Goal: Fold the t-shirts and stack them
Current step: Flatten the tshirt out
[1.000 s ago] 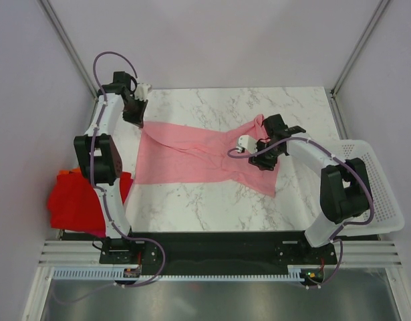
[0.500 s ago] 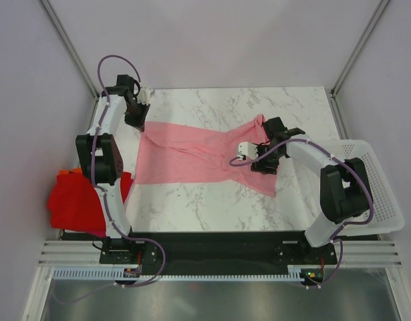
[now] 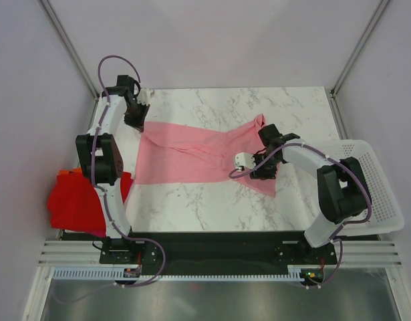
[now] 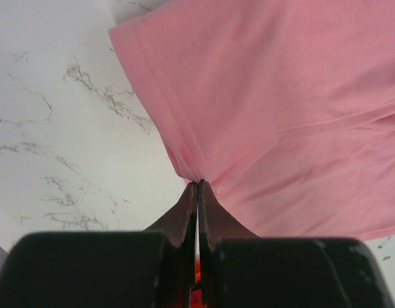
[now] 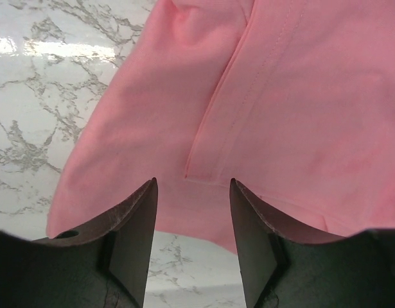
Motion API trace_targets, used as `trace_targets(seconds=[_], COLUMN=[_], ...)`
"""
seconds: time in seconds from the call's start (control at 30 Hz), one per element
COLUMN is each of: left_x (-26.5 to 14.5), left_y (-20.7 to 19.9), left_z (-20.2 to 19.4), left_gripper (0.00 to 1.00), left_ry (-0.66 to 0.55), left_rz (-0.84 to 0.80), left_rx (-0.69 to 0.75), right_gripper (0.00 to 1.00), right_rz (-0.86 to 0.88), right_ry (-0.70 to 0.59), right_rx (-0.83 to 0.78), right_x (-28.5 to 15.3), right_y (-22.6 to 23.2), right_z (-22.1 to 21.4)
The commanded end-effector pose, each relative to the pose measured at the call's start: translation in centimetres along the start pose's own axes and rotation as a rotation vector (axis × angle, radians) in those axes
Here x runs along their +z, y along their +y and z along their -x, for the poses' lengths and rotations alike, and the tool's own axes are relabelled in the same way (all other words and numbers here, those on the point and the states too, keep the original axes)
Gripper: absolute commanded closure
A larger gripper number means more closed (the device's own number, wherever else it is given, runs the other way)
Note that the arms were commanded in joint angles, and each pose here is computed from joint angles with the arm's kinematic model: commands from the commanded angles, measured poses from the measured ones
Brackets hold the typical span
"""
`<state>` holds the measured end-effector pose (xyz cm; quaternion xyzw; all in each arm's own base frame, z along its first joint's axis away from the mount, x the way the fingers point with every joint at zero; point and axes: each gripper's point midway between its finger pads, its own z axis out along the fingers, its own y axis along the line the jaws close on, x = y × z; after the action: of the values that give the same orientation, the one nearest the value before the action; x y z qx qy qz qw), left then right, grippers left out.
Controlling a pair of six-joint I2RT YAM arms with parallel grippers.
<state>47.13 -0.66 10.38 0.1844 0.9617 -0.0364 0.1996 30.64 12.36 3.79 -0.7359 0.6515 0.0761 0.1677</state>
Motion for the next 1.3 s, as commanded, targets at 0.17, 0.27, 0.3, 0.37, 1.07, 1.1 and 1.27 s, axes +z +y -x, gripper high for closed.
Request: trace_targets(seconds=[0.17,0.27,0.3,0.37,1.07,1.1,1.27], left_x=[0.0,0.1,0.1,0.2,0.6,0.6,0.7], left_y=[0.7,0.8,0.8,0.8,0.7,0.6,0.5], left_z=[-0.1,-0.2,-0.2,-0.2,0.0,0.0,0.0], left_gripper=[0.98,0.98,0.98,0.98,0.98,0.98,0.98], left_ry=[0.006,0.006,0.008,0.010,0.004,0.005,0.006], left_rz=[0.030,0.032,0.033,0.032,0.018,0.016,0.015], left_rx=[0.033,0.033,0.031,0.029,0.025,0.023,0.023], right_gripper=[0.45,0.45,0.45,0.45,0.49,0.49,0.48], right_rz=[-0.018,-0.018,-0.019,-0.022,-0.075,-0.075,-0.064], right_ry=[-0.006,-0.005,-0.003,0.000,0.023,0.022,-0.002], right_rx=[-0.043,-0.038,-0.035,-0.031,0.012,0.017,0.036], right_x=[1.0,1.3,1.4,1.5,1.2,1.1,0.8], right_y=[-1.0,-1.2,-1.2,-1.4,-2.6,-2.7,-2.8], right_z=[0.0,0.0,-0.1,-0.1,-0.3,-0.3,0.4])
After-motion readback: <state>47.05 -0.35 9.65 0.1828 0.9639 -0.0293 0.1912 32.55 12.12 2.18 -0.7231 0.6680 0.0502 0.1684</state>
